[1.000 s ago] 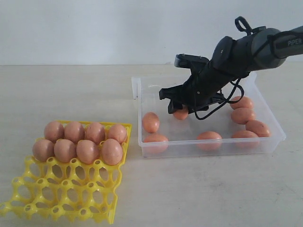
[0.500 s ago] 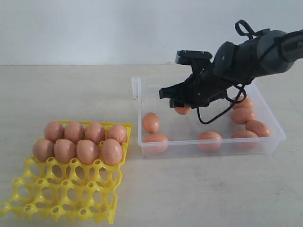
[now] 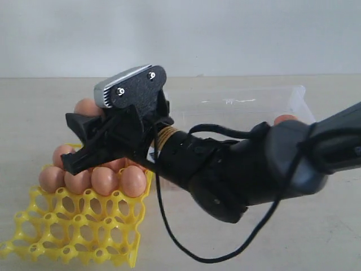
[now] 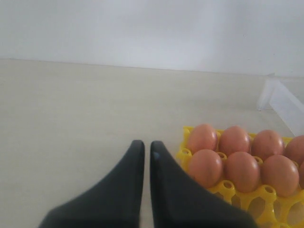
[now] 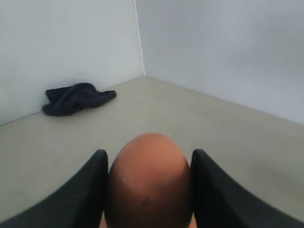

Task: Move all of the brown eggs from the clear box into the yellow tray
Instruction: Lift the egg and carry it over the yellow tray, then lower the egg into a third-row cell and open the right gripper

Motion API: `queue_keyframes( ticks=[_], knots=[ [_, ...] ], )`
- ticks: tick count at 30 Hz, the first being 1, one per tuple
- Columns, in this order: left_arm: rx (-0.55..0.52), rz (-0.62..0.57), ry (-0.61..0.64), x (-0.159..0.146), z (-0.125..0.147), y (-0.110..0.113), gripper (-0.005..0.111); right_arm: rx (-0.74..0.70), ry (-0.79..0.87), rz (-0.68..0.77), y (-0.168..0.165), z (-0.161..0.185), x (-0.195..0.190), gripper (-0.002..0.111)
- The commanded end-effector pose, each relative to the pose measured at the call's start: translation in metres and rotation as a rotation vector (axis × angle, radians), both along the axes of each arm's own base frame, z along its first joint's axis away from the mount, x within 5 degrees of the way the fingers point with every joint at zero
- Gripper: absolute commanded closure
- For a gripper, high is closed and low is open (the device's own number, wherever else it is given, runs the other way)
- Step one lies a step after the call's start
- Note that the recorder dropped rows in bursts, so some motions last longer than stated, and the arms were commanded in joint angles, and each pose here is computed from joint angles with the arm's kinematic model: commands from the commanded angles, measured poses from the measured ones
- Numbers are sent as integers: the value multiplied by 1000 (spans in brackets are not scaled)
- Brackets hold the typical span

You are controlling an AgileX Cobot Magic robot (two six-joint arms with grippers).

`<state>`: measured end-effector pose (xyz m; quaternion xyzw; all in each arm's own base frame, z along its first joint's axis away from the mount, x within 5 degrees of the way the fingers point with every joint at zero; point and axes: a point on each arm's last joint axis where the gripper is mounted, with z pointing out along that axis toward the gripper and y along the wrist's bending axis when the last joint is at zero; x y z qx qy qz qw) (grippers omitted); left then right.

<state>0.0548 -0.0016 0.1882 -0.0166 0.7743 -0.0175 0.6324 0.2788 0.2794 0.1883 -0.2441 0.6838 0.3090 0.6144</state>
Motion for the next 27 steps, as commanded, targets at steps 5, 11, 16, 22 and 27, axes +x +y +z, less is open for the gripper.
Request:
queue_keyframes(
  ticks=[5,11,16,22,27],
  knots=[
    [5,-5,-6,0,-1,0,103,-22,129,90,30,-54,-3,108],
    [5,-5,-6,0,-1,0,103,-24,50,236,46,-58,-21,108],
    [5,-5,-6,0,-1,0,103,-34,4,293,65,-48,-22,108],
    [5,-5,-6,0,-1,0,103,-176,135,245,92,-62,2,108],
    [5,-5,-6,0,-1,0,103,-164,131,242,100,-64,8,108]
  ],
)
